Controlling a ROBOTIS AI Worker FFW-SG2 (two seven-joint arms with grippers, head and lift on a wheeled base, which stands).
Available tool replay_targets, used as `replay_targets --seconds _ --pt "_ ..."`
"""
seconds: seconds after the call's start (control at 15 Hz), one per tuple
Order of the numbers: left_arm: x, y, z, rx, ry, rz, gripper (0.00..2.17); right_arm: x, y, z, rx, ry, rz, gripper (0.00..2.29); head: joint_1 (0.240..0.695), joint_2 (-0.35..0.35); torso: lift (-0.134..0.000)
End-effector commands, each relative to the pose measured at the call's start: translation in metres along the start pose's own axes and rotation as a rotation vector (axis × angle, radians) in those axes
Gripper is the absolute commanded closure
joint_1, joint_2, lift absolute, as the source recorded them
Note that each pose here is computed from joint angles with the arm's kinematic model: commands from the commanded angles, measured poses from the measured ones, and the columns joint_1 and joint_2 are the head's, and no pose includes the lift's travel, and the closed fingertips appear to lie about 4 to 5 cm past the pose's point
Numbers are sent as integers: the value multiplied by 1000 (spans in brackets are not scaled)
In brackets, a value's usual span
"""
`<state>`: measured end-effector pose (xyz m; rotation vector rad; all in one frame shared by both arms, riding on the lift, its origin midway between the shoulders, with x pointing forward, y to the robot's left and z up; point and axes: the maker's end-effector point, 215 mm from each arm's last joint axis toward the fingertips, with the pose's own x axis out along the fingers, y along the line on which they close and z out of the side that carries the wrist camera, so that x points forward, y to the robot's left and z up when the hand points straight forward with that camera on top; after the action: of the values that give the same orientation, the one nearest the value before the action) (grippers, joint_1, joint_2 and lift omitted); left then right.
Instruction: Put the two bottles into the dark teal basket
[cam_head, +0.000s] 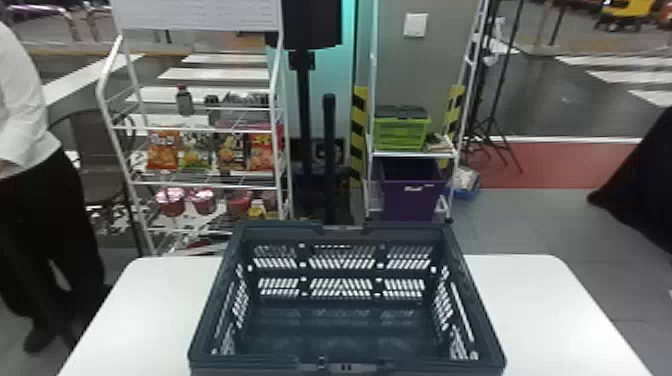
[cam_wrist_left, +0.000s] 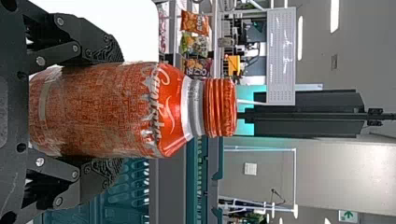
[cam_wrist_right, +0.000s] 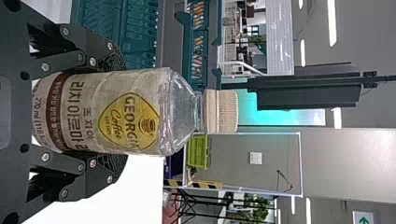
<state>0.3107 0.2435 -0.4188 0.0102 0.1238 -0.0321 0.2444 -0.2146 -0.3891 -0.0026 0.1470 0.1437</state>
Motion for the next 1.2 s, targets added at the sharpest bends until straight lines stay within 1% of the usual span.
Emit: replay_targets --seconds 0.0,0.07,0.53,0.67,0.73,0.93,1.07,1.13 --pt "0 1 0 2 -1 3 2091 0 1 -1 0 3 3 1777 499 0 0" --pt "0 1 0 4 0 4 2091 0 2 -1 9 0 10 1777 499 0 0" --pt "-1 3 -1 7 2 8 2091 2 1 -2 9 8 9 1777 499 0 0" --pt "-1 4 -1 8 4 7 2091 3 2 3 6 -1 11 1777 499 0 0" --pt "-1 3 -1 8 2 7 2091 3 2 10 5 -13 12 1777 499 0 0" --pt "-1 4 0 12 4 3 2091 11 -1 51 -14 -68 9 1777 499 0 0" --pt "-2 5 0 17 8 1 2091 22 -7 72 -26 -72 3 1777 499 0 0" --pt "-2 5 0 19 11 0 2091 33 -11 79 -31 -58 -2 1777 499 0 0"
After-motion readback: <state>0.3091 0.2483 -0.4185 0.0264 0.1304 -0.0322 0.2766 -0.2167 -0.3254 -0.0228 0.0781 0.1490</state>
